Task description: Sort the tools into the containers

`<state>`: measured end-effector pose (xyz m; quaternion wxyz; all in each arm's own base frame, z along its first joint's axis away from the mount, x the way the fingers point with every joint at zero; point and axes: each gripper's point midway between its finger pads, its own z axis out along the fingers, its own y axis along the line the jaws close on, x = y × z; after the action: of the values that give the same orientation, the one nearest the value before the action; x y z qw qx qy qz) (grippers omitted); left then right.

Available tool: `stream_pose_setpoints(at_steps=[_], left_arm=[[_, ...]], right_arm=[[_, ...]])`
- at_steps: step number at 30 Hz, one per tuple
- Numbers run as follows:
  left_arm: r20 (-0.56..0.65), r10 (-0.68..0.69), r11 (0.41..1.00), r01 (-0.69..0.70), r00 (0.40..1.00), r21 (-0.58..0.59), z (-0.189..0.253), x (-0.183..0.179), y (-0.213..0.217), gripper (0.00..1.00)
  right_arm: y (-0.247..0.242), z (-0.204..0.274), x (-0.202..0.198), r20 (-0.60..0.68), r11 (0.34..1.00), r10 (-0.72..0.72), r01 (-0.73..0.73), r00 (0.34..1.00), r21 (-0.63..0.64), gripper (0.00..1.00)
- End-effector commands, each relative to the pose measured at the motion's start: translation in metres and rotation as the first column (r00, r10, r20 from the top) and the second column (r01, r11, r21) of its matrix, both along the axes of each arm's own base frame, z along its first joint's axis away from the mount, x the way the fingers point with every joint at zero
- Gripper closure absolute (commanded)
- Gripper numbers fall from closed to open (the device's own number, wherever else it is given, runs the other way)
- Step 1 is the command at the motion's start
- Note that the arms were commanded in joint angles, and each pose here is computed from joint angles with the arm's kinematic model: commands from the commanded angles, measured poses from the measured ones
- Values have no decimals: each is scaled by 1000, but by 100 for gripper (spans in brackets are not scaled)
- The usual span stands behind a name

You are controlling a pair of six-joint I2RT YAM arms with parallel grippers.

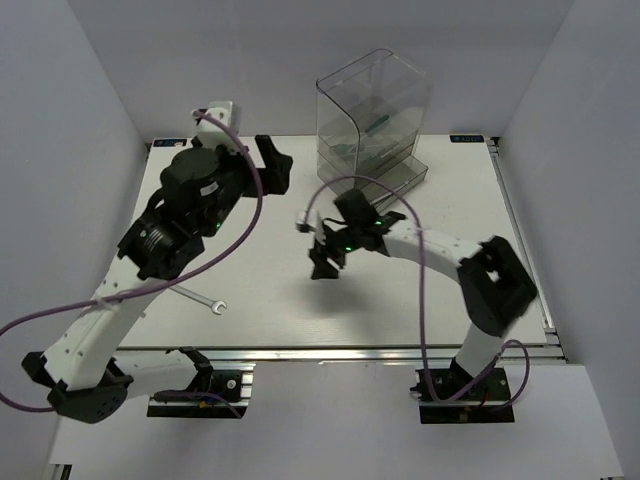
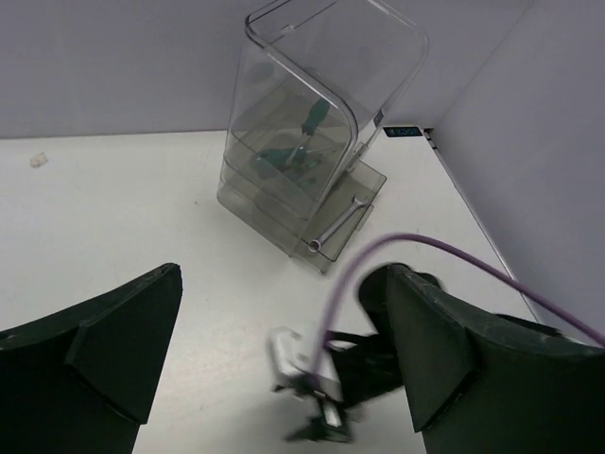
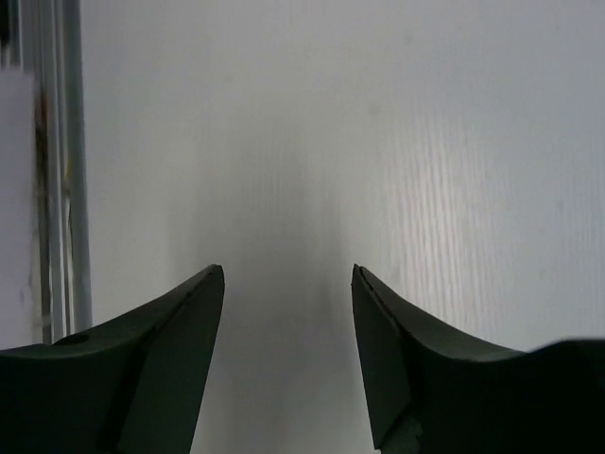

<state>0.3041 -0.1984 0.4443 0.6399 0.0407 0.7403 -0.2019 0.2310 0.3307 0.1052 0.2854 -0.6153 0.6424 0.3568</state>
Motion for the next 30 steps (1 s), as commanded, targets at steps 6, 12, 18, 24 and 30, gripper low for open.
stream_pose_setpoints(at_steps=[6, 12, 18, 24, 30], left_arm=[[-81, 66, 996, -70, 995, -58, -9, -31, 32, 2], [-122, 86, 995, -90, 989, -31, -14, -44, 46, 2], [-132, 109, 993, -114, 985, -29, -11, -53, 58, 2], [-149, 118, 993, -121, 982, -11, -16, -56, 62, 2], [-162, 132, 991, -132, 978, 11, -19, -58, 66, 2]], right_arm=[[163, 12, 1, -110, 986, -166, 162, 980, -43, 16], [231, 16, -27, -3, 995, -95, 95, 995, 6, 11], [268, 0, -24, 10, 988, -153, 153, 988, -1, 12], [306, -1, -15, 131, 981, -191, 183, 973, 71, 30], [308, -29, -19, 172, 985, -167, 156, 971, 75, 37]])
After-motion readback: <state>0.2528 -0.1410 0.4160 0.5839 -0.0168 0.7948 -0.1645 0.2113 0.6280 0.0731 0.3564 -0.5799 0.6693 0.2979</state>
